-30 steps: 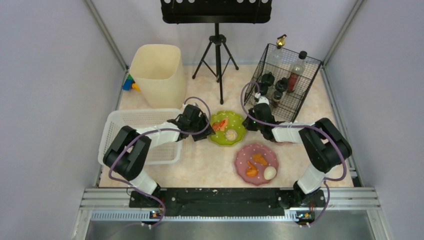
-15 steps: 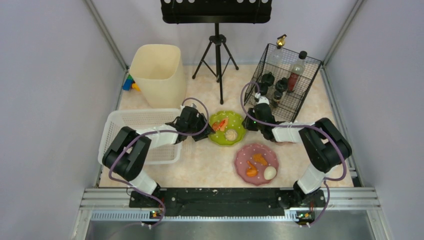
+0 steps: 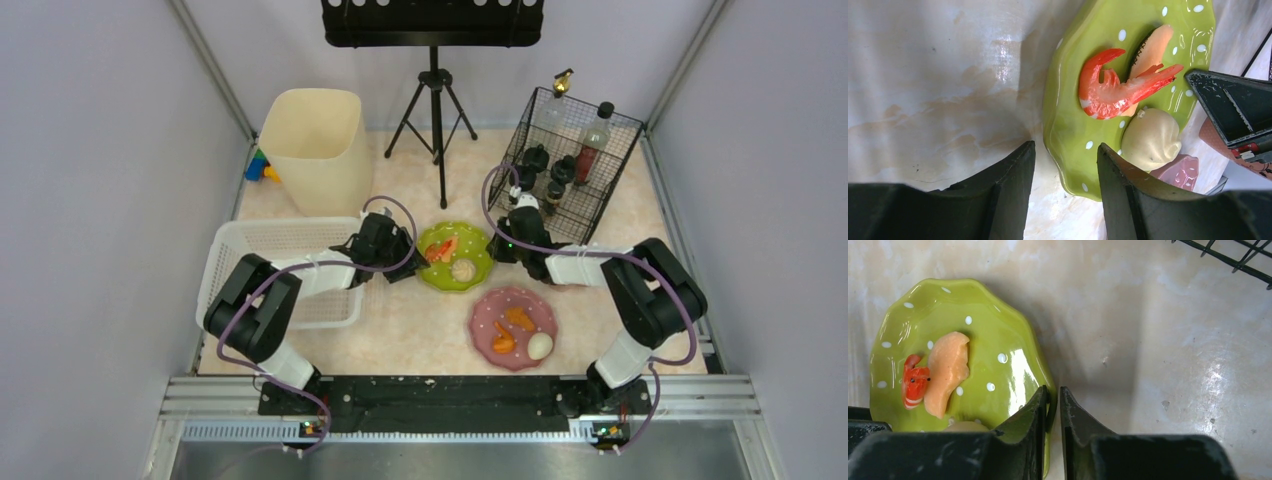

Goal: Clear the kitchen counter

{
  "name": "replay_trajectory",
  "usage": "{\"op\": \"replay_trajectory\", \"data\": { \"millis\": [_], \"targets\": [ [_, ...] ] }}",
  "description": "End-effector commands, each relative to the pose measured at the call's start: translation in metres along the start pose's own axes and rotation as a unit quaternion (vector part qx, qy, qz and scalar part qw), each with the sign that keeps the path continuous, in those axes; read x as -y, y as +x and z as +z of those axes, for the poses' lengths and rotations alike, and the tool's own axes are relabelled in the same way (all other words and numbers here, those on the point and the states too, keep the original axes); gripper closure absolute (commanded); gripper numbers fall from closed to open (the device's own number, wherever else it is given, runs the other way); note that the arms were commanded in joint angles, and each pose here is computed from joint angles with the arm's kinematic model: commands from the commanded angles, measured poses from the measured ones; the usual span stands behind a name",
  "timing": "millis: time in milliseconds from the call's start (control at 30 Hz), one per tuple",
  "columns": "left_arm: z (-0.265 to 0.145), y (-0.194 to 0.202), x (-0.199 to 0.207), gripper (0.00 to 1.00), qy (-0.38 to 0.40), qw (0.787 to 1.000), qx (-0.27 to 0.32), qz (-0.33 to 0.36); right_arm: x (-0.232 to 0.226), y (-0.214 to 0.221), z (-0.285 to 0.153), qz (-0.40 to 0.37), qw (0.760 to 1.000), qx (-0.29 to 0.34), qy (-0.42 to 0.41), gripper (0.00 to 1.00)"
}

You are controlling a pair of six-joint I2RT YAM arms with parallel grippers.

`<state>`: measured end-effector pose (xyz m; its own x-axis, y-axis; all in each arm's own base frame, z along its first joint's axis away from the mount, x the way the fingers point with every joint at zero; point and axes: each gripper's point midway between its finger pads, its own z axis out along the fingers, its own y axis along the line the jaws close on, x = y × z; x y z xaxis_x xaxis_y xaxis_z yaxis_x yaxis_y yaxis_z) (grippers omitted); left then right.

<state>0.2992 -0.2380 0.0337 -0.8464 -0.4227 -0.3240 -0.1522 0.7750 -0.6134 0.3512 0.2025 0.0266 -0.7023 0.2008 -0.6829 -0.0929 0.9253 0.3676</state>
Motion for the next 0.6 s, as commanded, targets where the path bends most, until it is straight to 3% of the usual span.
{"op": "replay_trajectory", "data": {
  "millis": [0,33,567],
  "targets": [
    [-0.003,0.007,-0.028,0.45,-0.045,0.999,-0.003,0.003,0.026,0.017,-0.006,-0.01,0.999,-0.029,0.042,0.94],
    [-0.003,0.007,-0.028,0.45,-0.045,0.999,-0.003,0.003,0.026,0.018,-0.006,-0.009,0.999,-0.029,0.042,1.0],
    [0.001,0.018,-0.044,0.45,-0.063,0.998,-0.015,0.002,0.045,0.054,0.013,0.03,0.996,-0.074,0.048,1.0]
  ]
}}
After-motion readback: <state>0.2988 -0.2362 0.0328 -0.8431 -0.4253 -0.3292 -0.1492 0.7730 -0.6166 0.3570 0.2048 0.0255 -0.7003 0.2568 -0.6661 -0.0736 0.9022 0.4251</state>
